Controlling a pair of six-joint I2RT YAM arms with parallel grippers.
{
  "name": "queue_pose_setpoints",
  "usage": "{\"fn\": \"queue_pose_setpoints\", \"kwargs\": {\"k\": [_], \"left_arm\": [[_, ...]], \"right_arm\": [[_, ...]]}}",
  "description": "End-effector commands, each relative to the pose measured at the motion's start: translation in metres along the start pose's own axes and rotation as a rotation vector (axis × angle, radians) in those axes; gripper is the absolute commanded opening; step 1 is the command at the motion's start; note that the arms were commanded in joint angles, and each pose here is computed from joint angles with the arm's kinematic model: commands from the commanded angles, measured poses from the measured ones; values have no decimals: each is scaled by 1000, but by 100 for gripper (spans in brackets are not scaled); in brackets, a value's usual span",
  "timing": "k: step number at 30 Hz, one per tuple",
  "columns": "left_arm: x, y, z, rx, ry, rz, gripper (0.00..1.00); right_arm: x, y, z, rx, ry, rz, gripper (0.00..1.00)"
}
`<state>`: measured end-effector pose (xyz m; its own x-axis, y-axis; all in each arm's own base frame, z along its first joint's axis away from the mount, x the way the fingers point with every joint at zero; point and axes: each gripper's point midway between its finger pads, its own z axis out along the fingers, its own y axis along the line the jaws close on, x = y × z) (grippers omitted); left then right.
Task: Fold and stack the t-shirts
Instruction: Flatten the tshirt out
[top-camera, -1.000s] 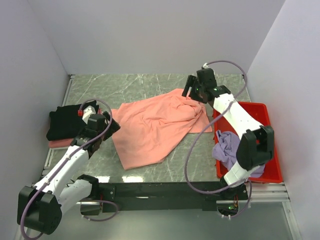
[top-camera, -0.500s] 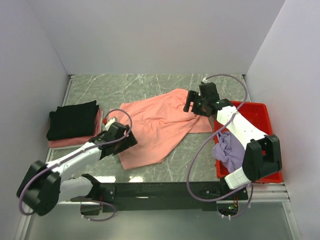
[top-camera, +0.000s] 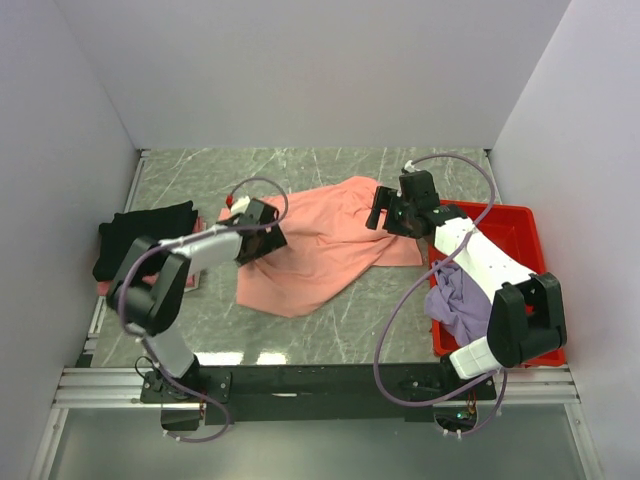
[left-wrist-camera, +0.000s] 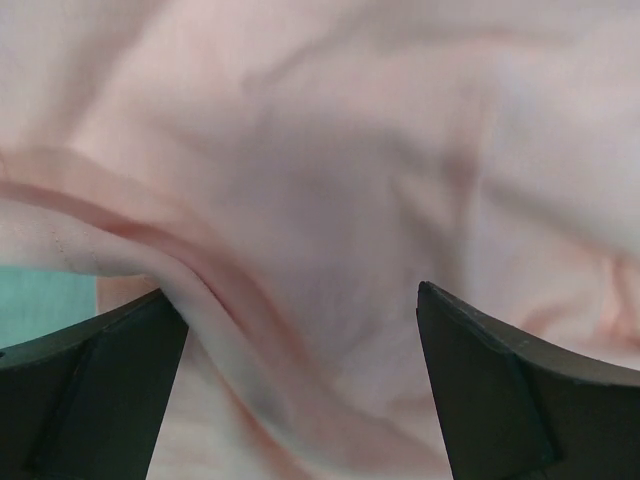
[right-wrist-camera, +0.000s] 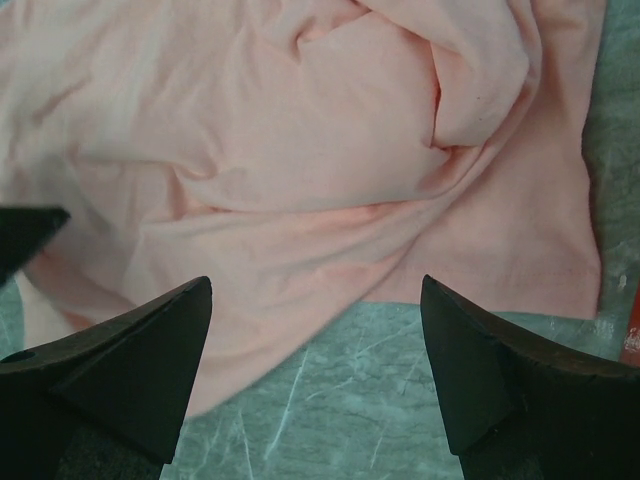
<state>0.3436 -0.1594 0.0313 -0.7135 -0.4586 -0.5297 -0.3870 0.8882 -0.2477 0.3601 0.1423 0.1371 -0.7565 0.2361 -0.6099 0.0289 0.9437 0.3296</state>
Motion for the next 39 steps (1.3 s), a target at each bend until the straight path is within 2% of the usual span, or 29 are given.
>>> {"fn": "queue_pose_setpoints", "kwargs": {"k": [1,2,4,6,7,9,12,16,17,19,20,21,25,27,28,32,35,39], "left_arm": [[-35,3,35,-72,-49,43,99],[-53,-9,38,-57,-75,46,99],[-60,-8,58,-61,-42,46,100],[-84,-18,68,-47,-73,43,100],[-78,-13,80,-76,-41,58,99],[-93,-24,84,-78,-53,66,100],[-101,-33,69,-34,-72,66,99],[-121,-38,6,55,-162,18,99],[-109,-26,0,32,-147,11,99],[-116,-17,-30,37,-199,-27,99],[-101,2,-31,-12,-181,-51,99],[-104,8,-49,1,-209,-79,99],[-55,53,-61,-51,-140,-157,100],[-45,56,-72,-4,-132,-208,100],[-29,66,-69,-12,-99,-209,100],[-21,77,-77,0,-114,-240,99],[-16,80,-72,-18,-102,-254,93],[-10,83,-54,-74,-75,-259,89]], "right_arm": [[-12,6,-9,-28,-56,-25,91],[-12,4,-8,-23,-56,-24,91],[-12,5,-7,-26,-56,-29,91],[-12,5,-7,-24,-56,-26,91],[-10,4,-6,-24,-51,-24,91],[-7,6,-5,-37,-37,-27,91],[-4,6,-4,-38,-31,-25,91],[-3,6,-9,-45,-38,-15,91],[-4,8,-10,-49,-44,-11,91],[-3,8,-14,-55,-52,-8,91],[0,7,-15,-53,-49,-6,91],[1,6,-16,-51,-50,-5,91],[10,3,-22,-41,-52,-4,91],[16,-2,-23,-25,-48,8,91],[18,-4,-24,-20,-48,13,91],[32,-12,-24,-2,-26,24,91],[38,-16,-24,7,-17,28,91],[43,-19,-24,11,-7,27,91]]}}
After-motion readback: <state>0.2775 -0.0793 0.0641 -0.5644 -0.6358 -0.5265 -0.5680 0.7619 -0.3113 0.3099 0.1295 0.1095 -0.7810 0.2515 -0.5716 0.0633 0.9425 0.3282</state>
